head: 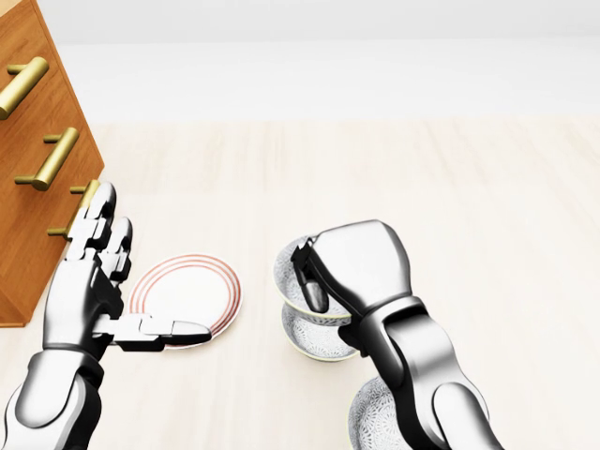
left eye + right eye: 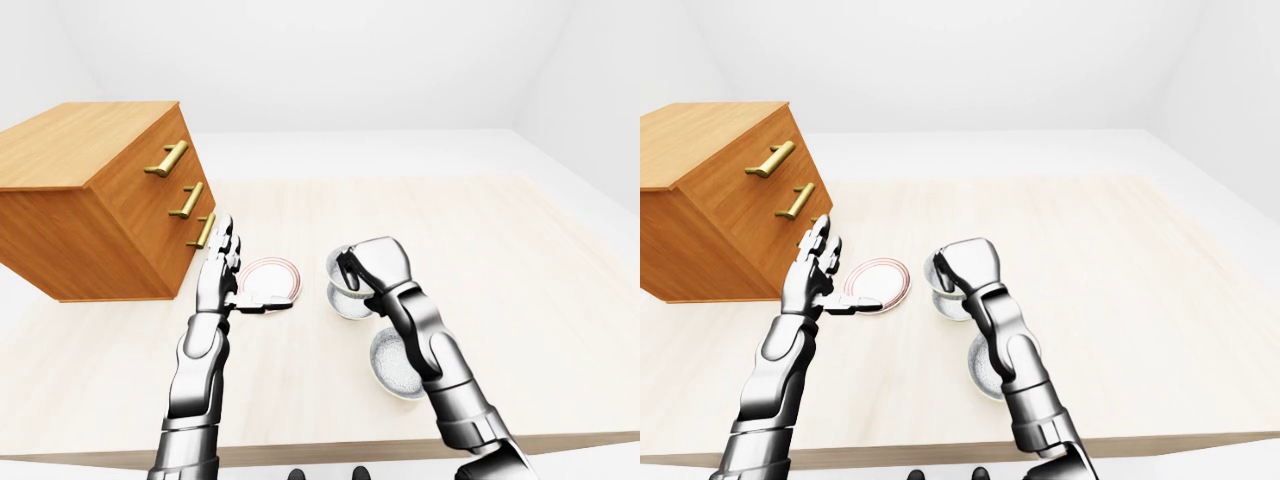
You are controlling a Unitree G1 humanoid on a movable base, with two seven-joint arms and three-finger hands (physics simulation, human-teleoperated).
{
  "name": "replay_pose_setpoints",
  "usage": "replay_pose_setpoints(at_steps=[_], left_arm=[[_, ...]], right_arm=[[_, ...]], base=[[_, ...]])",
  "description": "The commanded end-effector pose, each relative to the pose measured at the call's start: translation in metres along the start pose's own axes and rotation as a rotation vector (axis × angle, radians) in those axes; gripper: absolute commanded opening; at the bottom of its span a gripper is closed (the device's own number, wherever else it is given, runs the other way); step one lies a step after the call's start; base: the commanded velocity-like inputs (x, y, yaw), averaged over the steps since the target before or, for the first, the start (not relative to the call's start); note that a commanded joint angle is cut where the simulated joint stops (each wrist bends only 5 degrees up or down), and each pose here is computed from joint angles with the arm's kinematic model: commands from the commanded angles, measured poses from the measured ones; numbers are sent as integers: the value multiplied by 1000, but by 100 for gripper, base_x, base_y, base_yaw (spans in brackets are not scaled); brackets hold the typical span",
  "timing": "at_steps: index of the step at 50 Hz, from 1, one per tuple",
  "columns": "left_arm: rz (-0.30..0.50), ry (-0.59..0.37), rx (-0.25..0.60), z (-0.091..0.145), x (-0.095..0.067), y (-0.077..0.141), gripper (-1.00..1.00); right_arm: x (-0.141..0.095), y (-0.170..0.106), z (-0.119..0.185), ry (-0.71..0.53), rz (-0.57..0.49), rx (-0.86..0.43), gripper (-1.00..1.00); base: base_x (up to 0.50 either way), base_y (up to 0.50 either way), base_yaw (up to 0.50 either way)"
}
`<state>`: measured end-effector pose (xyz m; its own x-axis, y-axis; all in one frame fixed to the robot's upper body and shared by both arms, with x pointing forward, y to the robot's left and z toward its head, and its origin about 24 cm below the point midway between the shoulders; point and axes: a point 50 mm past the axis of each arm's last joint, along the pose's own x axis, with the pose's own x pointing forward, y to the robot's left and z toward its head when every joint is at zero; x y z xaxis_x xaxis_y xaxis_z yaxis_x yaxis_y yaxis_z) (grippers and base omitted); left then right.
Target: Stack the bowl at the front on the bowl in the middle.
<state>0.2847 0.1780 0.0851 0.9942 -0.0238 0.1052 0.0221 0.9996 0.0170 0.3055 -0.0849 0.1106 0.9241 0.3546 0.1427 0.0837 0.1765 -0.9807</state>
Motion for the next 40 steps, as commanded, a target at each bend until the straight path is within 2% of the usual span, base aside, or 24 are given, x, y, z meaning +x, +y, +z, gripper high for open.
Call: replay_pose_setpoints(at_steps=[1, 17, 25, 26, 27, 28, 29, 30, 40], left_arm=[[2, 7, -4, -2, 0, 1, 100], [6, 6, -3, -2, -1, 2, 100], [8, 9, -3, -2, -1, 3, 100], [8, 9, -3, -2, -1, 3, 100], [8, 8, -3, -2, -1, 3, 100], [8, 7, -3, -2, -1, 3, 100], [9, 7, -3, -2, -1, 3, 100], [9, 8, -3, -2, -1, 3, 100], [10, 8, -3, -2, -1, 2, 100]], right_arm=[[5, 10, -4, 14, -24, -107, -100], [1, 23, -5, 18, 5, -123, -95], [0, 26, -2, 11, 12, -113, -67], [-1, 26, -2, 12, 14, -112, -56], [-1, 26, -2, 12, 13, -115, -23], [-1, 27, -2, 12, 14, -116, -13], [-1, 27, -2, 12, 15, -116, 21], [-1, 26, -2, 12, 14, -116, 100], [-2, 23, -2, 14, 13, -105, 100]], base=[[0, 0, 0], [0, 0, 0], [0, 0, 0], [0, 0, 0], [0, 0, 0], [0, 0, 0], [0, 0, 0], [0, 0, 0], [0, 0, 0]])
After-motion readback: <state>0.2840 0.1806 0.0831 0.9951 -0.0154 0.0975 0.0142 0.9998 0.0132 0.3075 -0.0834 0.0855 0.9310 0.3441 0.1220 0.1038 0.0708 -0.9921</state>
